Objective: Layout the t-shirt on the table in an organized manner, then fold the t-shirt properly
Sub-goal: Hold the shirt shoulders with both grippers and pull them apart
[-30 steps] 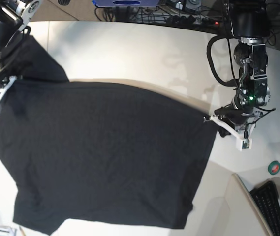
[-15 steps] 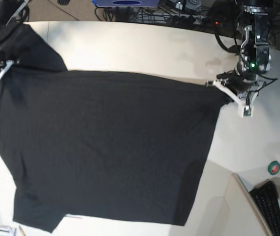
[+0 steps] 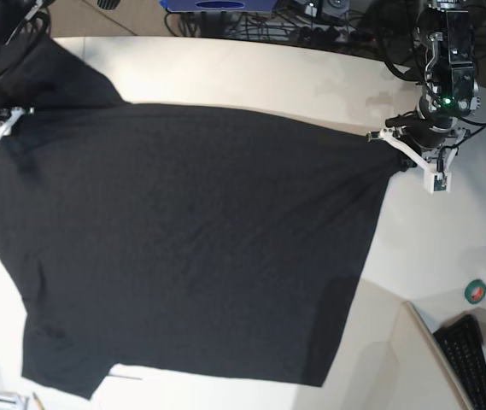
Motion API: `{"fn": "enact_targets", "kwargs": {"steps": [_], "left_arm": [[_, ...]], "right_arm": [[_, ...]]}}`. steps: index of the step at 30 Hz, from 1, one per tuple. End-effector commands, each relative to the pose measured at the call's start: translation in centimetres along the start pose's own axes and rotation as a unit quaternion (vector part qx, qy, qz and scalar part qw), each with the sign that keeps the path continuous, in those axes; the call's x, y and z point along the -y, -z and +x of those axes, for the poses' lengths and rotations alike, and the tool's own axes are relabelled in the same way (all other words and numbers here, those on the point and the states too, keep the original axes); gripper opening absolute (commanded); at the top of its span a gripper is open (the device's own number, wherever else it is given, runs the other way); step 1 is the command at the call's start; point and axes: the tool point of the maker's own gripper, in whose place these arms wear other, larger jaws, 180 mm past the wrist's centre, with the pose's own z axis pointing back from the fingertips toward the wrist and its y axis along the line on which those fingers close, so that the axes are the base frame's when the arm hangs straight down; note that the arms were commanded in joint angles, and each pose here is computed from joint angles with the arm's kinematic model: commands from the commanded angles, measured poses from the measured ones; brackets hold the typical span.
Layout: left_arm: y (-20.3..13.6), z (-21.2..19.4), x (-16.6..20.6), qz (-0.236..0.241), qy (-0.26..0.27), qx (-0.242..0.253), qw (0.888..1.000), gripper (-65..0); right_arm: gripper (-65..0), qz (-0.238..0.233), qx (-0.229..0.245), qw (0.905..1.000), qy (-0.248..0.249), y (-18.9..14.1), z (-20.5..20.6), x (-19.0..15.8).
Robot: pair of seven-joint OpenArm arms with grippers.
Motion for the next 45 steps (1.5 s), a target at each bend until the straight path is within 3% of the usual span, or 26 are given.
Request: {"fn": "enact_targets", "kwargs": {"steps": [1,3,4,11,12,14,16,19,22,25,29,33,40,45], "left_arm": [[-0.2,1.2,-0.3,0.005,0.004,0.019,1.0,-65.0],[-0.2,1.2,-0.3,0.004,0.002,0.018,1.0,-65.0],[-0.2,1.3,-0.3,0.003,0.002,0.018,1.0,-65.0],[-0.8,1.3,0.0,0.001,0.005,0.008,1.0,-65.0],[-1.0,1.4,0.0,0.001,0.007,0.004,1.0,-62.4],[-1.5,1.8,0.3,-0.001,0.011,-0.003,1.0,-43.8],[-1.8,1.7,0.4,-0.002,0.013,-0.011,1.0,-30.9],[-1.9,1.1,0.3,-0.002,0.013,-0.02,1.0,-22.5],[-2.3,0.1,-0.3,0.006,0.007,-0.028,1.0,-21.6],[-3.1,-0.2,-2.0,0.02,-0.07,-0.013,0.997,-21.6],[-3.8,-1.4,-4.1,-0.008,-0.183,0.007,0.983,-21.6],[-2.5,-4.6,-4.1,-0.045,-0.247,-0.018,0.968,-21.6],[-0.1,-5.7,-3.4,-0.057,-0.289,-0.04,0.955,-21.6],[1.4,-5.3,-0.5,-0.09,-0.275,-0.055,0.956,-21.6]], "right_arm": [[-30.8,-0.025,0.035,0.999,-0.007,-1.4,2.3,2.2],[-19.8,-0.032,0.043,0.9985,-0.012,-2.3,2.2,2.5],[-19.1,-0.033,0.053,0.998,-0.012,-2.8,2.3,2.5],[-23.9,-0.029,0.081,0.9962,-0.013,-4.6,2.3,2.3],[-23.9,-0.029,0.081,0.9962,-0.013,-4.6,2.3,2.3],[-23.9,-0.029,0.081,0.9962,-0.013,-4.6,2.3,2.3],[-23.9,-0.029,0.078,0.9964,-0.013,-4.7,1.9,2.3],[-23.9,-0.046,0.089,0.995,0.003,-5.6,1.8,3.3],[-23.7,-0.07,0.105,0.9914,0.032,-6.9,1.6,4.5],[-23.7,-0.09,0.109,0.989,0.042,-8.0,0.9,5.6],[-23.7,-0.1,0.098,0.9896,0.034,-8.8,-0.5,5.9],[-23.9,-0.092,0.082,0.9916,0.038,-8.5,-2.2,5.5],[-23.9,-0.051,0.117,0.9887,0.078,-8.8,-2.2,4.2],[-23.9,-0.048,0.112,0.989,0.084,-8.5,-2.7,4.1]]}}
